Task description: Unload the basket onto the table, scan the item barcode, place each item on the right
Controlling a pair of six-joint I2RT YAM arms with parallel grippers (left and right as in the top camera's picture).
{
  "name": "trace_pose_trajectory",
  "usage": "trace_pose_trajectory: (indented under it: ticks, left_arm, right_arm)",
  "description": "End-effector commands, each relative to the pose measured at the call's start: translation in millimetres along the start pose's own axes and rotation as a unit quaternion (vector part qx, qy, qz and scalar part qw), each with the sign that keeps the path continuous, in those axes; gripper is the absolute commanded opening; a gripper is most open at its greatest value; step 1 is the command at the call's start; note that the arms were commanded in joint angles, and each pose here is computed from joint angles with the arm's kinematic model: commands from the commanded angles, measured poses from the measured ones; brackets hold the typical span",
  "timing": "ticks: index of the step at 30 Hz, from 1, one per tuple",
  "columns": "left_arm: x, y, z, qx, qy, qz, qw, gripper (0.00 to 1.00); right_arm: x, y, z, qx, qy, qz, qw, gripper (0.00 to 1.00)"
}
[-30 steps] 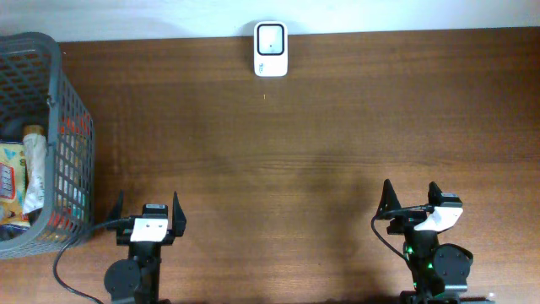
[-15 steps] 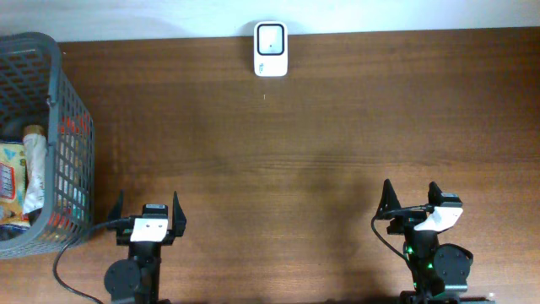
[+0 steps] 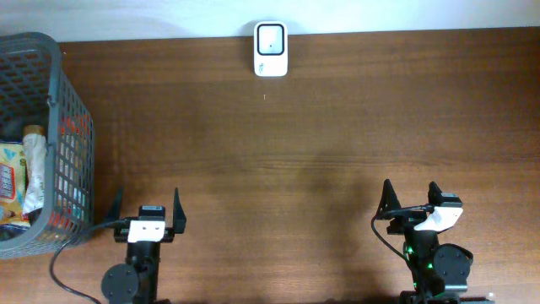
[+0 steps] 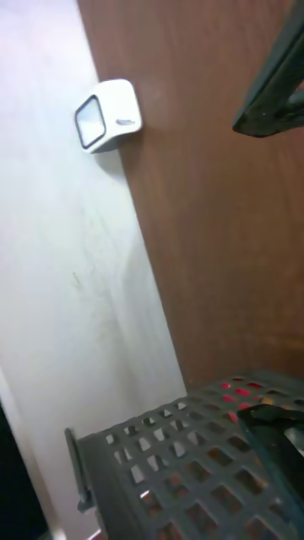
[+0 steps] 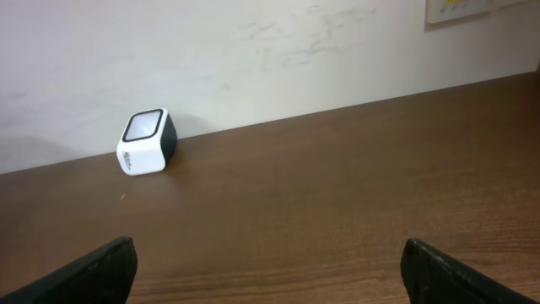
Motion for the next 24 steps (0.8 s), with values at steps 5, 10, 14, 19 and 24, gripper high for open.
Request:
trace_pose_trajectory:
  ticks: [5,10,14,19,24]
  left_arm:
    - [-20,168,10,0.036,-0.025,0.024,0.999,0.99]
    - [-79,272,25,0.047,-0.027,0.117,0.992,0.99]
    - [-139,309,54,0.068,-0.001,0.254,0.965,0.99]
    - [-193,287,106,0.104,0.086,0.308,0.942,0.99]
    - [-200,224,213,0.236,0.243,0.352,0.872,0.99]
  right_arm:
    - [0,-3,1,0.004,0.001,0.002,1.000,0.99]
    - [0,-3,1,0.004,0.001,0.002,1.000,0.99]
    - [0,-3,1,0.004,0.000,0.002,1.000,0.99]
    - [0,-3,1,0.004,0.000,0.002,1.000,0.99]
    - [0,-3,1,0.004,0.000,0.002,1.000,0.99]
Point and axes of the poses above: each gripper's point midway between its finger pads, its own x axis back along the fingers, its own z axis along the line the jaws close on, y = z × x, the point moved 10 cm from there along x, back along the fingers, and after that the axes turned 12 degrees about x, right-handed, at the moved point
